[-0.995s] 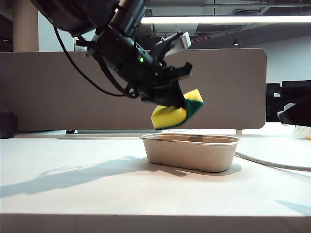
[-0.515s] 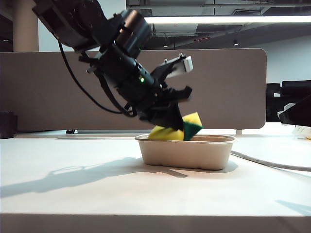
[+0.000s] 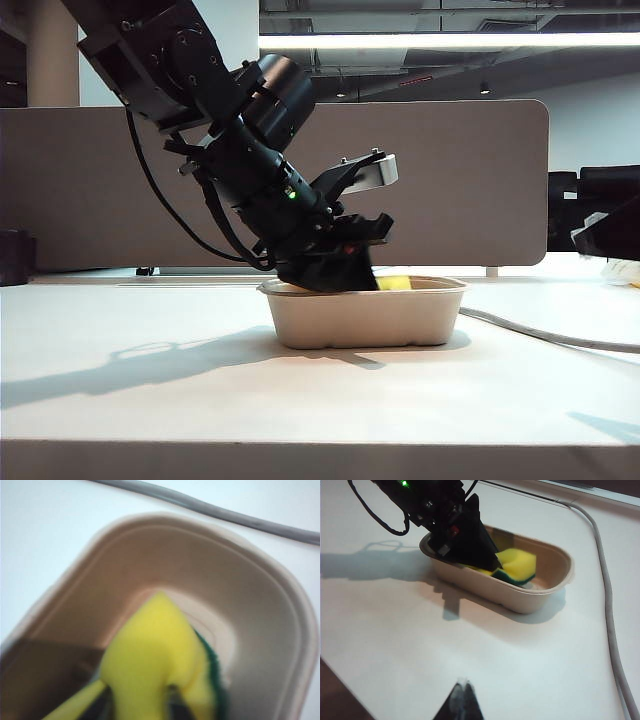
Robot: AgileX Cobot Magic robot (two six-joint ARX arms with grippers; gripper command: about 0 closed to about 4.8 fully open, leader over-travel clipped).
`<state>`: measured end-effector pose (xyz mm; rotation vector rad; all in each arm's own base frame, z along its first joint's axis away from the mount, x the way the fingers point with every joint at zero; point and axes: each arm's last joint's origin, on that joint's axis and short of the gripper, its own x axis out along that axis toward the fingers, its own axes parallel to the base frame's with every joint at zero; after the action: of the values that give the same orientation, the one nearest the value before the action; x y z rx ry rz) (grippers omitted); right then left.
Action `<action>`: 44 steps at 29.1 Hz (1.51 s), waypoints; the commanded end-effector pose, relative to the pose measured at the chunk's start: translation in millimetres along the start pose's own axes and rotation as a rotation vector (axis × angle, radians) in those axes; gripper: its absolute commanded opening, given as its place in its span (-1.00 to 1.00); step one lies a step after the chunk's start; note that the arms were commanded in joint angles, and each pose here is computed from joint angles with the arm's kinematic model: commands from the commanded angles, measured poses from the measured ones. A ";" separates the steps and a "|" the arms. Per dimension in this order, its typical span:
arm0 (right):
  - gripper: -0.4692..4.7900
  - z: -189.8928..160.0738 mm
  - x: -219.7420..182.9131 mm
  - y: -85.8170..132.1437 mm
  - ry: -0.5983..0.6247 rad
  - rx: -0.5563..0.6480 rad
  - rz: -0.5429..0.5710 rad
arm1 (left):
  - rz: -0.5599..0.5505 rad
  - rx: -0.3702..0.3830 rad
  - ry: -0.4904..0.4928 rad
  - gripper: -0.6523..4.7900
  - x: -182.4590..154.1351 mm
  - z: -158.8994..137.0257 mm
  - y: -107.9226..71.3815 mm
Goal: Pick up the cleaning sponge from the table and place it into the paper lunch box.
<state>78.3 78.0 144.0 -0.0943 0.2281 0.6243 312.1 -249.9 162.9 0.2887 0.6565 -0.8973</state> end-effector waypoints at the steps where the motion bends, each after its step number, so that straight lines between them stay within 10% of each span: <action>1: -0.84 2.4 -0.1 0.2 -0.019 0.004 0.003 | -0.006 0.007 -0.011 -0.27 -0.4 2.0 -0.3; 19: -0.84 4.6 -2.0 -0.3 -0.047 0.011 0.002 | 0.006 0.012 -0.036 0.85 -1.6 8.6 0.8; 44: -0.84 4.8 -2.1 -0.3 -0.049 0.011 0.002 | -0.011 0.014 -0.253 0.77 -58.4 72.5 -3.9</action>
<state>77.5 77.0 146.7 -0.0791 0.2019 0.6247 315.0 -253.6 240.4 0.1913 0.4637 -0.9312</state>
